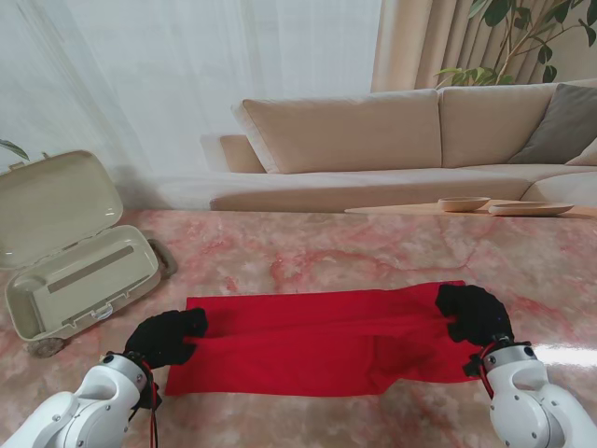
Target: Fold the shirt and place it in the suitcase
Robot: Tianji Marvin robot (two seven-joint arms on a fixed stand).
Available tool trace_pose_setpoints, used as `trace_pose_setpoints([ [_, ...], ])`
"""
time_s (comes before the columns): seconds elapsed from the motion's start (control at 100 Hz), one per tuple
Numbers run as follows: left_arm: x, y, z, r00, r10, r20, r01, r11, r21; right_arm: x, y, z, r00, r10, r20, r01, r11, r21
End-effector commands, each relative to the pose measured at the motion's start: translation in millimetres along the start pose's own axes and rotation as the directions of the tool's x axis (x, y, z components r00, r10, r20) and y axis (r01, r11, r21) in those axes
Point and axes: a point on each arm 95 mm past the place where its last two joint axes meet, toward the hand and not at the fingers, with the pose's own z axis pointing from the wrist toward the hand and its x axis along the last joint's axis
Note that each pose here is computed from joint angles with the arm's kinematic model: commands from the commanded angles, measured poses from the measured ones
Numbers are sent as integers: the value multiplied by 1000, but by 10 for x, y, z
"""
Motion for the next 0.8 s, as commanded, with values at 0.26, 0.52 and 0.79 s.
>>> trace_pose_setpoints([
  [0.26, -93, 221, -113, 998, -3, 55, 7, 997, -76, -160, -147, -226, 998, -7, 57, 0, 992, 123],
  [0.52, -178, 307, -158, 995, 42, 89, -29, 990, -139, -250, -164, -336, 997, -20, 81, 0, 971, 238],
  [0.79, -233, 352, -184, 991, 34, 126, -11, 984, -180, -294, -146, -358, 995, -28, 100, -2, 960, 282],
])
